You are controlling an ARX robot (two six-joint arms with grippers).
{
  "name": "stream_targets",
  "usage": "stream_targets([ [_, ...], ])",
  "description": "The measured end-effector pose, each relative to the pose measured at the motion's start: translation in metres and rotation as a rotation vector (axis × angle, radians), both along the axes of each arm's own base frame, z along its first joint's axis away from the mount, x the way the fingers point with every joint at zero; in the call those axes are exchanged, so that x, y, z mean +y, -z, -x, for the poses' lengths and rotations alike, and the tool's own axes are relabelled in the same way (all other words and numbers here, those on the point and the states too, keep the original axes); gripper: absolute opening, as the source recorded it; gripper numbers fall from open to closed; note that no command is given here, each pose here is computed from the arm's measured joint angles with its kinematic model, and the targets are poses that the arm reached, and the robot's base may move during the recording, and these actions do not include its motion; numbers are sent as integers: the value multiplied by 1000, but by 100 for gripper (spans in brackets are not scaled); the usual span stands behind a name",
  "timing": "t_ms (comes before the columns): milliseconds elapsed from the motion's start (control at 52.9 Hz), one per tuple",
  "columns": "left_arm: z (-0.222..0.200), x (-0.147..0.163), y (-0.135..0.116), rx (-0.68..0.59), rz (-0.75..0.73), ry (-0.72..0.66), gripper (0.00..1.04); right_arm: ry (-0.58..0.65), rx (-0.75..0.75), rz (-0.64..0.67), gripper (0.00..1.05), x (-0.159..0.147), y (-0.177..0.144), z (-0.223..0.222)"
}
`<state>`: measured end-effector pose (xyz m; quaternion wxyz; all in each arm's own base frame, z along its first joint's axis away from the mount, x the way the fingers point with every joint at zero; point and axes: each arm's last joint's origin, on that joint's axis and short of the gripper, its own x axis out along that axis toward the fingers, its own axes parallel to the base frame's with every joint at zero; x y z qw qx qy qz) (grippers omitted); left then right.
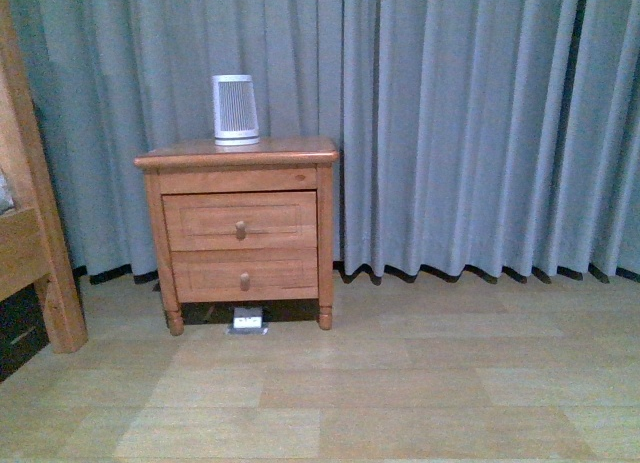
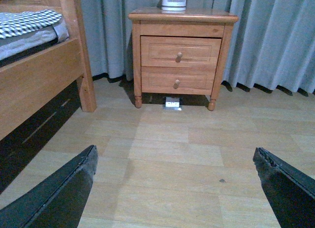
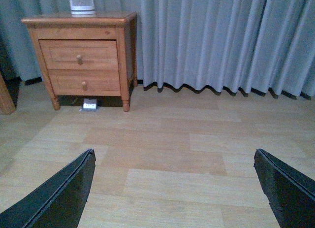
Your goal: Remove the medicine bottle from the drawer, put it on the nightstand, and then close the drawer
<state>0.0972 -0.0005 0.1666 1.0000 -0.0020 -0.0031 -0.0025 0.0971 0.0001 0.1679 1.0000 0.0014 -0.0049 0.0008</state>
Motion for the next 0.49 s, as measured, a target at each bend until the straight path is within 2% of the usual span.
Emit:
stream_targets([
  [491, 0, 0, 0, 0, 0, 0, 98, 0, 0, 0, 98, 0, 0, 0],
])
